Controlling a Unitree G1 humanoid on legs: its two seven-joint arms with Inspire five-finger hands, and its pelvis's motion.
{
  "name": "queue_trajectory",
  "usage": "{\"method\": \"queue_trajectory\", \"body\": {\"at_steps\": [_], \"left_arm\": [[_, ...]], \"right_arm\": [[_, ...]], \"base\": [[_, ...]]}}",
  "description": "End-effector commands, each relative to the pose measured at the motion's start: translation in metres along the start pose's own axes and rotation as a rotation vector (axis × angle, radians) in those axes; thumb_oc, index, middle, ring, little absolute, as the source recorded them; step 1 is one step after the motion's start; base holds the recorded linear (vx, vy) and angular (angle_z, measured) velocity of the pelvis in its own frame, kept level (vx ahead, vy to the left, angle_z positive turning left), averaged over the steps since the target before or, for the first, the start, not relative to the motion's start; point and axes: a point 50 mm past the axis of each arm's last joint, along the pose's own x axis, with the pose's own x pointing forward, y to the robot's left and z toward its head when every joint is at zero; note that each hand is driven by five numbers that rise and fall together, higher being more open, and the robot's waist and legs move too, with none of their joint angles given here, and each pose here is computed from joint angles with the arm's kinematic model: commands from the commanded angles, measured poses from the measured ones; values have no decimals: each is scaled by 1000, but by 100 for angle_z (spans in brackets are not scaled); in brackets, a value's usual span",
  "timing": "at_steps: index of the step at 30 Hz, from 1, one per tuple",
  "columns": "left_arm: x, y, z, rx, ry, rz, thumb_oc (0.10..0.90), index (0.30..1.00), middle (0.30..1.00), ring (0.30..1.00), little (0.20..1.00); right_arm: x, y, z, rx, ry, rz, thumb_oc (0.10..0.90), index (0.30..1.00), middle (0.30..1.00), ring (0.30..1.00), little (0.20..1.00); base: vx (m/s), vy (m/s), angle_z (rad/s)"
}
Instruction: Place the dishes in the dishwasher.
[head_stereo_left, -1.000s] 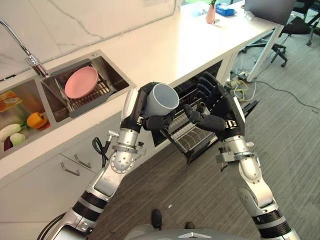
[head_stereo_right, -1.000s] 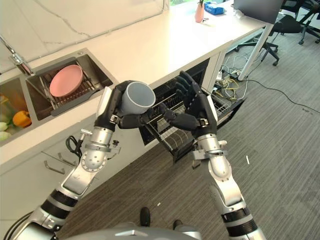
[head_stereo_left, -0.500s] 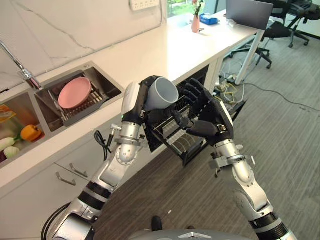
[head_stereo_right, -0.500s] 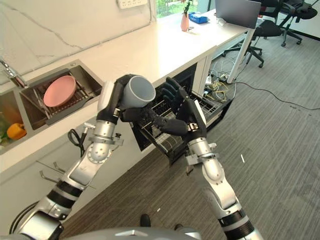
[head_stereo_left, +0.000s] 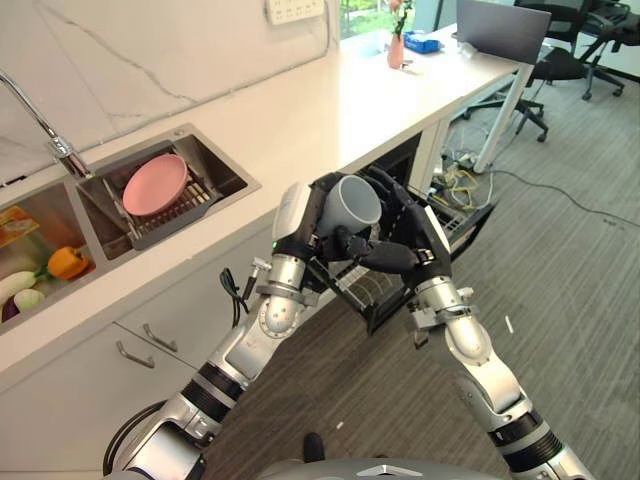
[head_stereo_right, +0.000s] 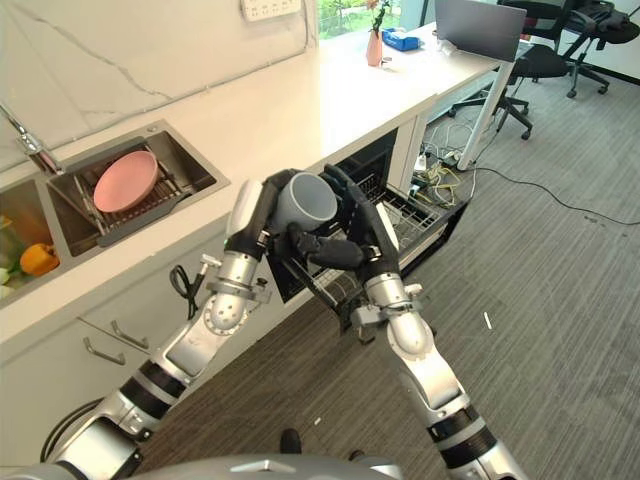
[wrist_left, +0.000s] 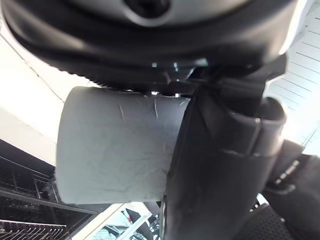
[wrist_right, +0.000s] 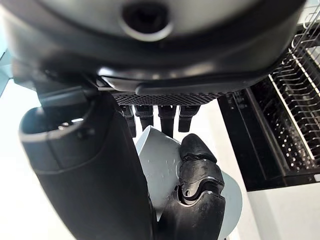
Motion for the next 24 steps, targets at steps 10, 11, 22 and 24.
{"method": "queue_trajectory", "body": {"at_steps": [10, 11, 22, 24], "left_arm": [[21, -40, 57, -12, -286, -158, 400, 300, 300, 300, 300], [20, -42, 58, -4, -294, -170, 400, 300, 300, 300, 300], [29, -19, 73, 95, -421, -104, 400, 300, 300, 300, 300], [23, -24, 80, 101, -471, -159, 400, 300, 300, 300, 300]], "right_arm": [[34, 36, 28, 164, -159, 20, 800, 900, 900, 900, 900], [35, 36, 25, 195, -140, 18, 800, 900, 900, 900, 900], [38, 35, 10, 426, -43, -22, 800, 900, 900, 900, 900], [39, 33, 12, 404, -48, -9, 400, 300, 300, 300, 300]], "base": [[-6, -16, 9], [-7, -17, 10], [-2, -9, 3], [4, -18, 16]]}}
